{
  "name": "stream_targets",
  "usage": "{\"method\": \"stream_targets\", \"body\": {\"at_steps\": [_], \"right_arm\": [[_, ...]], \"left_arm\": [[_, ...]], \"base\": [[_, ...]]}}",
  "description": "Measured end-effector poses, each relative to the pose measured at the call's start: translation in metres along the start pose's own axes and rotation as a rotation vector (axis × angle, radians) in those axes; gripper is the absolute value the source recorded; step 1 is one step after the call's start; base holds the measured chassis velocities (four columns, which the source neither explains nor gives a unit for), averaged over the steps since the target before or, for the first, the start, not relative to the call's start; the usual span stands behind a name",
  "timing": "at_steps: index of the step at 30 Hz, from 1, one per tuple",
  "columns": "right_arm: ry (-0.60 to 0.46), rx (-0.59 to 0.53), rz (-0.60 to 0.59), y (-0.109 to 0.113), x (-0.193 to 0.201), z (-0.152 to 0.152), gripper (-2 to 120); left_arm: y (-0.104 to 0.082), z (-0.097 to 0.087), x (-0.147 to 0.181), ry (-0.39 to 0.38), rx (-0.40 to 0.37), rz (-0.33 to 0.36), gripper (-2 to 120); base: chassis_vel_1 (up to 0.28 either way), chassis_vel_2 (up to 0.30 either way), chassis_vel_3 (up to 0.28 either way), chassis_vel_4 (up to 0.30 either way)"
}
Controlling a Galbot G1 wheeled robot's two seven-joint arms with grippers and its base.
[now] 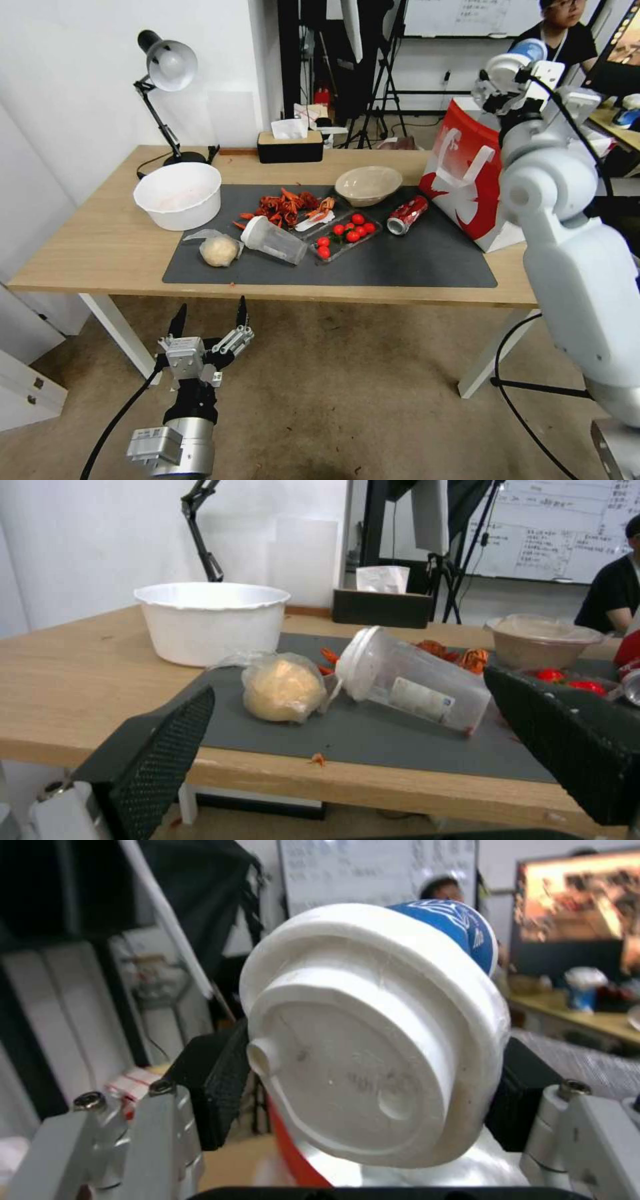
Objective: Pick up the trash from the table and place it into the takeout bag.
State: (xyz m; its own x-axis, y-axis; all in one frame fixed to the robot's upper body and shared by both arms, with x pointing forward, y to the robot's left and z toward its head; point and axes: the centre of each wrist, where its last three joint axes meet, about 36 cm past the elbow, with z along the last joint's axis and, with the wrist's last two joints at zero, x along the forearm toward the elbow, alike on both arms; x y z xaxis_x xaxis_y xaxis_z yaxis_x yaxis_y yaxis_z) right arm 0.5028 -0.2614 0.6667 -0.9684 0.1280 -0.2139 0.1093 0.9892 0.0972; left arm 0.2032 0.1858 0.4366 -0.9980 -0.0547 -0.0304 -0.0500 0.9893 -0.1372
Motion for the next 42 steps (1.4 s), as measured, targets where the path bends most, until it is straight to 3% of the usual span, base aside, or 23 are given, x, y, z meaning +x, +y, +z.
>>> {"method": "stream_targets", "body": {"at_steps": [2, 6, 8, 11, 20, 25, 32, 34, 38, 42], "right_arm": [[0.012, 0.000, 0.015, -0.001, -0.005, -0.002, 67], [0.087, 0.009, 0.095, -0.011, -0.030, -0.006, 78], [0.178, 0.011, 0.170, -0.019, -0.044, 0.002, 90], [0.198, -0.008, 0.191, -0.025, -0.050, 0.004, 98], [0.210, -0.010, 0.199, -0.031, -0.052, 0.008, 100], [0.196, -0.012, 0.169, -0.029, -0.044, 0.012, 100], [0.067, -0.024, -0.029, -0.023, 0.004, 0.016, 100], [0.060, -0.019, -0.038, -0.023, 0.007, 0.017, 100], [0.028, 0.037, -0.090, -0.032, 0.035, 0.034, 100], [0.033, 0.099, -0.168, -0.050, 0.071, 0.069, 100]], "left_arm": [[0.000, 0.000, 0.000, 0.000, 0.000, 0.000, 100], [0.001, -0.001, 0.000, -0.004, 0.003, 0.001, 100], [0.001, -0.003, 0.001, -0.007, 0.006, 0.001, 100], [0.001, -0.001, 0.000, -0.006, 0.008, 0.002, 100], [0.000, -0.001, 0.000, -0.002, 0.011, 0.004, 100], [0.000, -0.001, 0.001, -0.003, 0.010, 0.006, 100], [0.000, -0.003, 0.003, -0.009, 0.010, 0.007, 100], [0.000, -0.003, 0.003, -0.010, 0.010, 0.007, 100], [0.000, -0.003, 0.003, -0.010, 0.009, 0.007, 100], [0.000, -0.003, 0.004, -0.010, 0.010, 0.009, 100]], "base": [[0.000, 0.000, 0.000, 0.000], [0.000, 0.000, 0.000, 0.000], [0.000, 0.000, 0.000, 0.000], [0.000, 0.000, 0.000, 0.000], [0.000, 0.000, 0.000, 0.000], [0.000, 0.000, 0.000, 0.000], [0.000, 0.000, 0.000, 0.000], [0.000, 0.000, 0.000, 0.000], [0.000, 0.000, 0.000, 0.000], [0.000, 0.000, 0.000, 0.000]]}}
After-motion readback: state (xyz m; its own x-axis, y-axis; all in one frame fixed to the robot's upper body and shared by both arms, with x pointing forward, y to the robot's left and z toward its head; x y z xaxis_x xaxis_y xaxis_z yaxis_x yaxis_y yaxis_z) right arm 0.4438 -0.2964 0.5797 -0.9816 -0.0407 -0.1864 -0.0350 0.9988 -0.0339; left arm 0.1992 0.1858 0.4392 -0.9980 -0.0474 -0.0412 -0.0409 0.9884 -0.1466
